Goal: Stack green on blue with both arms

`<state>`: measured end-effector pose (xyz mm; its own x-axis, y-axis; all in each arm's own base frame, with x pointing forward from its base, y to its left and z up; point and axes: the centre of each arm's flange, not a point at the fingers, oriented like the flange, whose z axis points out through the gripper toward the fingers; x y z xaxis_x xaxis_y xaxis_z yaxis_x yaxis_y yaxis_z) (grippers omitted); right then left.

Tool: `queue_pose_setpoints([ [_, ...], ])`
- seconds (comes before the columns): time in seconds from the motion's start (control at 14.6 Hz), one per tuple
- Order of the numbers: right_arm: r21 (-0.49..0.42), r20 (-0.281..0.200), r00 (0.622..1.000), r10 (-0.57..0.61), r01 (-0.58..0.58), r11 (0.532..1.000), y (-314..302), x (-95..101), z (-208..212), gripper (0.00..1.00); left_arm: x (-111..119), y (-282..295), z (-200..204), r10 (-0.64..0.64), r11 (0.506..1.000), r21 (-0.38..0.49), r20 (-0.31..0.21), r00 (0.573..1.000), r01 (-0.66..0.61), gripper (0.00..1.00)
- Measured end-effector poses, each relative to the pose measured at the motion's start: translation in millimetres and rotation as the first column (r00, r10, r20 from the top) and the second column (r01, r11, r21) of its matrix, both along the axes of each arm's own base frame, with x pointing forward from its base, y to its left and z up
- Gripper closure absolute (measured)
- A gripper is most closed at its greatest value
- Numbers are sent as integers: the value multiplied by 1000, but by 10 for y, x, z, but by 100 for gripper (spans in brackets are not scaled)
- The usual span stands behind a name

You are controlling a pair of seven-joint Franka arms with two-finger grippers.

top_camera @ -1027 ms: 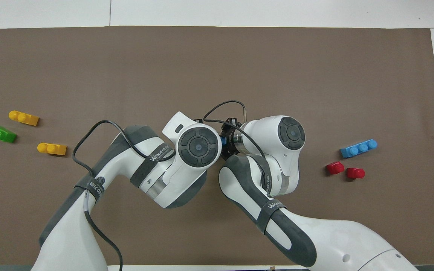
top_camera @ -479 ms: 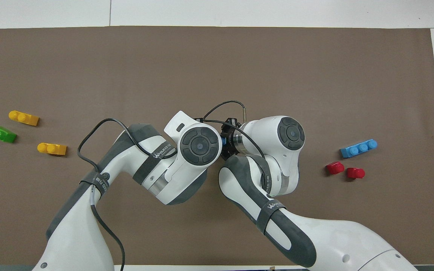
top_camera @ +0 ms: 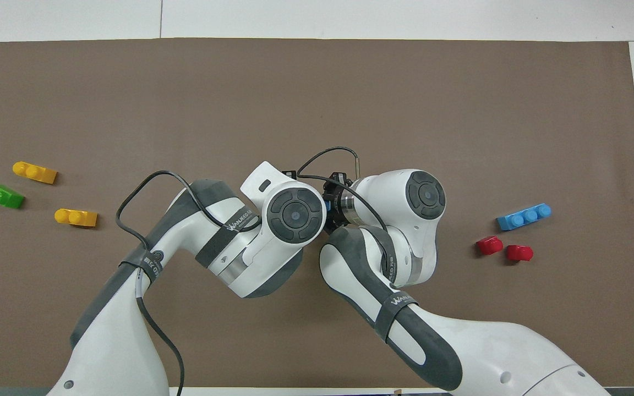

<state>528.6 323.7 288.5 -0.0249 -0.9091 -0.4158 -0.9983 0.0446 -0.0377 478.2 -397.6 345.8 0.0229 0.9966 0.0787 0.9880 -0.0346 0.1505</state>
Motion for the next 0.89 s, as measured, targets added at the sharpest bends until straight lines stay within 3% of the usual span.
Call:
queue_pose_setpoints([
  [0.07,-1,-1,1000,-1,1,1000,-5,0,-4,61,16,18,-1,-7,1000,3,0,1000,7,32],
  [0.27,-4,-5,1000,-4,4,1000,-32,-2,-27,30,142,171,141,-32,999,8,14,999,32,0],
  [0.48,-4,-7,1000,-7,7,1000,-54,9,-28,1,326,537,527,-79,996,30,27,997,78,0],
  [0.89,13,-63,998,-32,33,999,-473,269,129,0,696,1382,999,-228,971,81,38,973,224,0],
])
